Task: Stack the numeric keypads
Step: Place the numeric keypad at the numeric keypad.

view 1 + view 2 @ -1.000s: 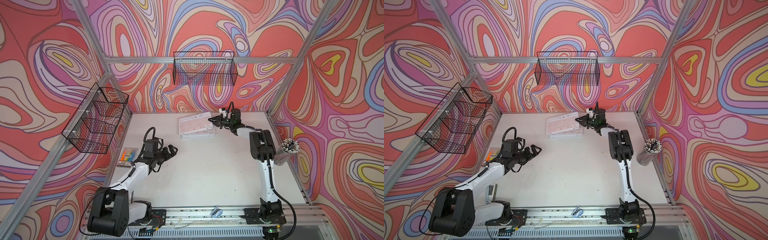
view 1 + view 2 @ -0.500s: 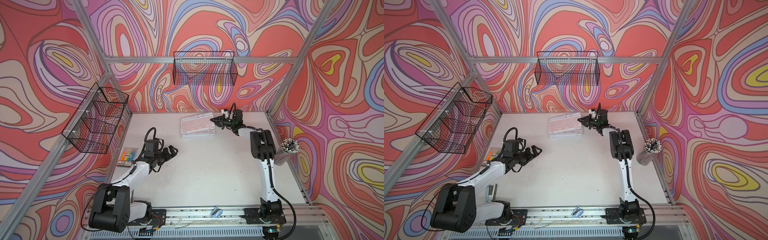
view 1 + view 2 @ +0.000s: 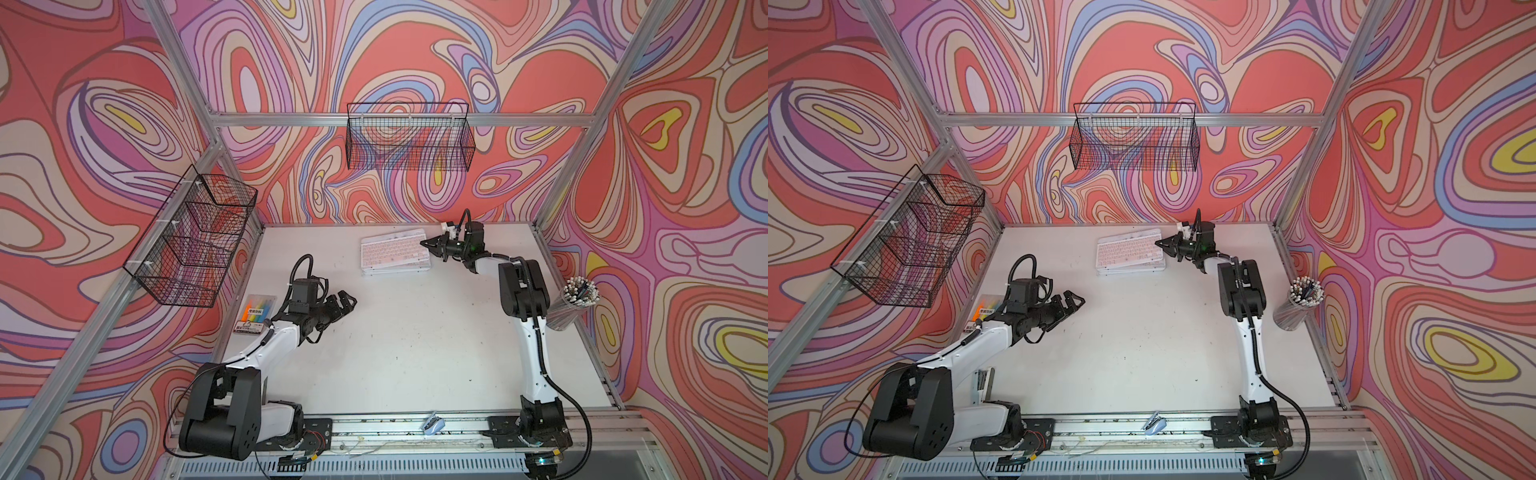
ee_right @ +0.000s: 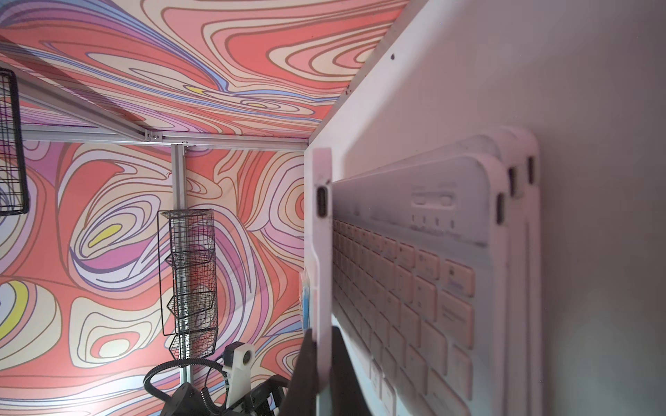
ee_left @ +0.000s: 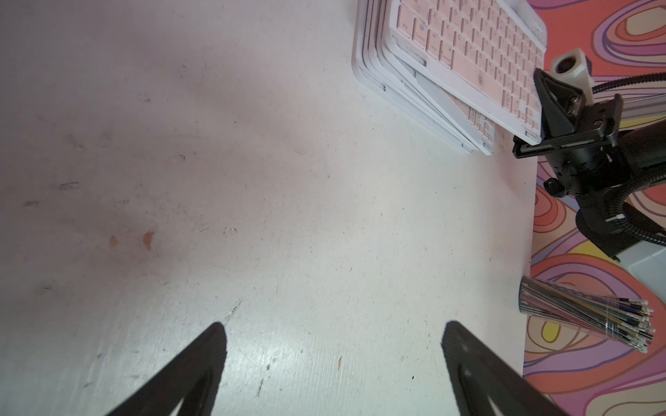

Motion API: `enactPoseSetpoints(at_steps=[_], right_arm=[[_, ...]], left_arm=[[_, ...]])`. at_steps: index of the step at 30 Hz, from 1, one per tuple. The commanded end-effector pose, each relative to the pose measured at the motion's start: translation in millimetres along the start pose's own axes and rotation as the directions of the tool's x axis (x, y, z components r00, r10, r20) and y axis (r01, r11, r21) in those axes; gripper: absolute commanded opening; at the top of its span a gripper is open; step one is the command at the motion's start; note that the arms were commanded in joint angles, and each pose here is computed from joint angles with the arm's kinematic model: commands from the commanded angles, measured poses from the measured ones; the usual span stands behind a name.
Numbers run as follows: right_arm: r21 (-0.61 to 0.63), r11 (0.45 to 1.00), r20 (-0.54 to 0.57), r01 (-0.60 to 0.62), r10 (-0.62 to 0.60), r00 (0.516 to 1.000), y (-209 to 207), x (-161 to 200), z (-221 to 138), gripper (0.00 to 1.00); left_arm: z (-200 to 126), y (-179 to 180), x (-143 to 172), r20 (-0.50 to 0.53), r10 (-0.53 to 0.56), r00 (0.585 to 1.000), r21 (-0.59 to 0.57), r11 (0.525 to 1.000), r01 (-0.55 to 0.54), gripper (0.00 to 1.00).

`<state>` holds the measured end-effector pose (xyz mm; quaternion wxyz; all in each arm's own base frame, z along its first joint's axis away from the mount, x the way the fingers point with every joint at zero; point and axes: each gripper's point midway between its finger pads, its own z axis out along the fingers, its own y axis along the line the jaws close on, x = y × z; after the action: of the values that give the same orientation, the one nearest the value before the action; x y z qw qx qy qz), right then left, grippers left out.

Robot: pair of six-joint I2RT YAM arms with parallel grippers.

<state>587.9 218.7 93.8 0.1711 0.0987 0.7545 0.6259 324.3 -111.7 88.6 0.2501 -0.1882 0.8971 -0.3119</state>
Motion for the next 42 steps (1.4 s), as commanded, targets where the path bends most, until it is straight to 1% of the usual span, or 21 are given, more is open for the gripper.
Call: enactPoseSetpoints(at_steps=[1, 9, 15, 41, 42], right_arm=[[0.015, 1.0, 0.007, 0.002, -0.002, 1.0, -12, -2, 0, 0.0], [0.046, 0.999, -0.004, -0.011, 0.011, 1.0, -25, -2, 2, 0.0], [0.091, 0.996, 0.003, 0.002, -0.002, 1.0, -31, -3, -2, 0.0], [0.151, 0.989, 0.012, -0.005, 0.003, 1.0, -51, 0, -6, 0.0], [0.155, 0.988, 0.012, -0.004, 0.002, 1.0, -51, 1, -6, 0.01]], left_arm=[[2, -7, -6, 0.005, 0.018, 1.0, 0.012, 1.0, -0.018, 0.96], [5, -6, -6, -0.006, 0.015, 1.0, 0.006, 1.0, -0.015, 0.96], [6, -6, -6, -0.009, 0.013, 1.0, 0.002, 1.0, -0.013, 0.96], [9, -8, -4, -0.016, 0.022, 1.0, -0.015, 1.0, -0.022, 0.96], [10, -9, -4, -0.017, 0.024, 1.0, -0.016, 1.0, -0.024, 0.96]])
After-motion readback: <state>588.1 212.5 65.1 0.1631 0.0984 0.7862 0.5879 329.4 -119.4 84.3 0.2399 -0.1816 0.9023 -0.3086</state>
